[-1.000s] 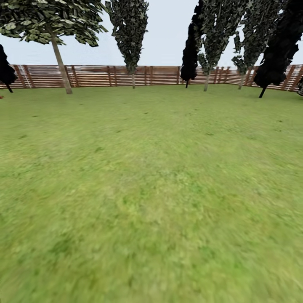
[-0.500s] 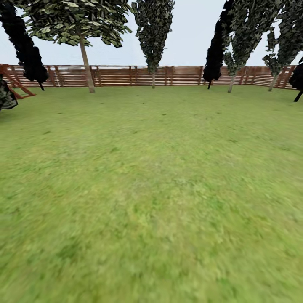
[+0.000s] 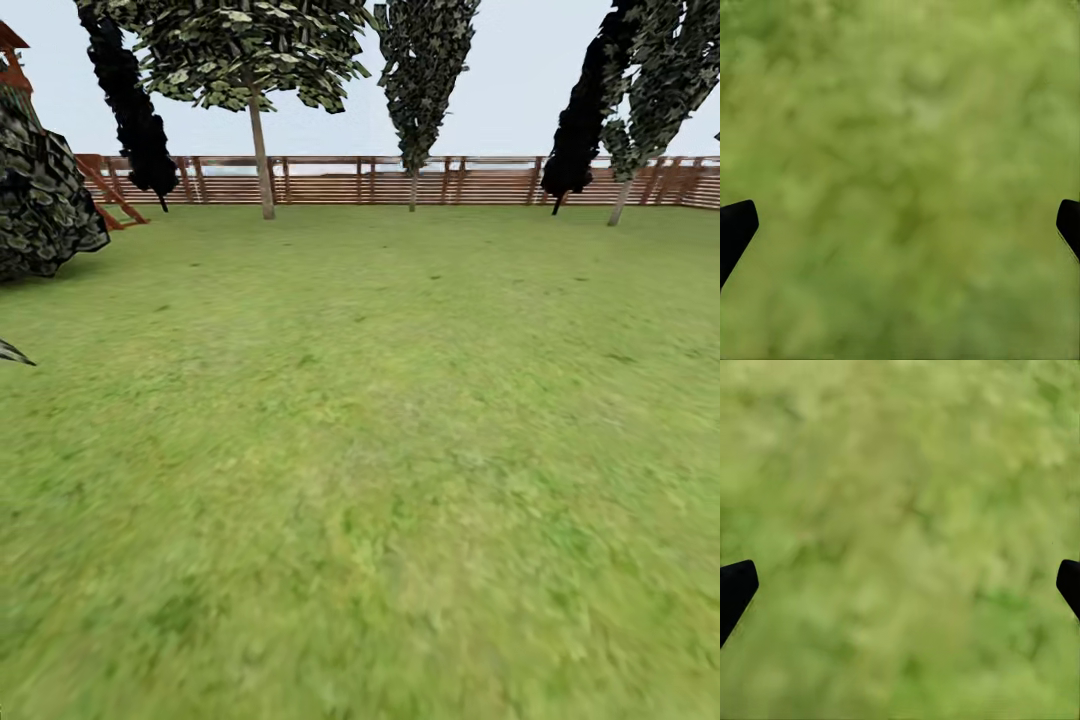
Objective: Pick up the pesticide atomizer in the garden and spray insectifuge to fully cover both potted plants in the garden.
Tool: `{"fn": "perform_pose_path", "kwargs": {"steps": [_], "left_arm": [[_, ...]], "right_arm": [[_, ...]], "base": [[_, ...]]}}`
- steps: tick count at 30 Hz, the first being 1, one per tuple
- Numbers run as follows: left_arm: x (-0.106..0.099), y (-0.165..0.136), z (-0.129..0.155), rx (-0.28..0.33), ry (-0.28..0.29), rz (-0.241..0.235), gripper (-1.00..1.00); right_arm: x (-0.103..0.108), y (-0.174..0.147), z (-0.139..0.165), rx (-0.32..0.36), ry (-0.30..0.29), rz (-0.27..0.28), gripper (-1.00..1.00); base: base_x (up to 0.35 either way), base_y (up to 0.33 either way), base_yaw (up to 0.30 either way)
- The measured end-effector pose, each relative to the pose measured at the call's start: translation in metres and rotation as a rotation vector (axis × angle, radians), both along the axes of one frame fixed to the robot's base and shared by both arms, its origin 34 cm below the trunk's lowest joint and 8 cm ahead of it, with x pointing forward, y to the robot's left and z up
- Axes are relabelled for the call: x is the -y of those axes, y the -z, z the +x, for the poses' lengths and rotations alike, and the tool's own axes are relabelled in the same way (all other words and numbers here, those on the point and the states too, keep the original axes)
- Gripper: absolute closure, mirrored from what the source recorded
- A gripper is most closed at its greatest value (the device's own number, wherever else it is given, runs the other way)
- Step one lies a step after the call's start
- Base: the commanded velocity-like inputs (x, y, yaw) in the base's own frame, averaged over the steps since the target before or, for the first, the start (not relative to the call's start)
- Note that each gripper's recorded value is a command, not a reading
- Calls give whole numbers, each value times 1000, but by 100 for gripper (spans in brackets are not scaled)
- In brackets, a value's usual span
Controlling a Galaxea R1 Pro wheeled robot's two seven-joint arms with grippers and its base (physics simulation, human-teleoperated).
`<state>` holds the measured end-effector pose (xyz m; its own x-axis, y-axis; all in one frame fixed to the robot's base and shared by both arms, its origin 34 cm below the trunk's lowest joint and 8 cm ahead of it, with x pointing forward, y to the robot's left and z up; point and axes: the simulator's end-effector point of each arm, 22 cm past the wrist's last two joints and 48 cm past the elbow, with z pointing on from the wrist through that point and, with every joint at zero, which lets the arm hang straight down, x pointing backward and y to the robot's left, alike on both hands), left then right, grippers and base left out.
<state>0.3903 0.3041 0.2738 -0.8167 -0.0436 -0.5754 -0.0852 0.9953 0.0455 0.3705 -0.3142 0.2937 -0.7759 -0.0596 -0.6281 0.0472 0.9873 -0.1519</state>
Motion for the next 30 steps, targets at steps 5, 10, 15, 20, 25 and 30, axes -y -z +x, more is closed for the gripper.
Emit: {"fn": "perform_pose_path", "kwargs": {"steps": [5, 10, 15, 20, 25, 30], "left_arm": [[0, 0, 0, 0, 0, 0, -100], [0, 0, 0, 1, 0, 0, -100], [0, 0, 0, 1, 0, 0, -100], [0, 0, 0, 1, 0, 0, -100], [0, 0, 0, 1, 0, 0, -100], [0, 0, 0, 1, 0, 0, -100]], "right_arm": [[0, 0, 0, 0, 0, 0, -100], [0, 0, 0, 0, 0, 0, -100], [0, 0, 0, 0, 1, 0, -100], [0, 0, 0, 0, 1, -1, -100], [0, 0, 0, 0, 1, -1, -100], [0, 0, 0, 0, 0, 0, -100]], "base": [[339, -111, 277], [339, -113, 277], [339, -113, 277], [339, -113, 277], [339, -113, 277], [339, -113, 277]]}}
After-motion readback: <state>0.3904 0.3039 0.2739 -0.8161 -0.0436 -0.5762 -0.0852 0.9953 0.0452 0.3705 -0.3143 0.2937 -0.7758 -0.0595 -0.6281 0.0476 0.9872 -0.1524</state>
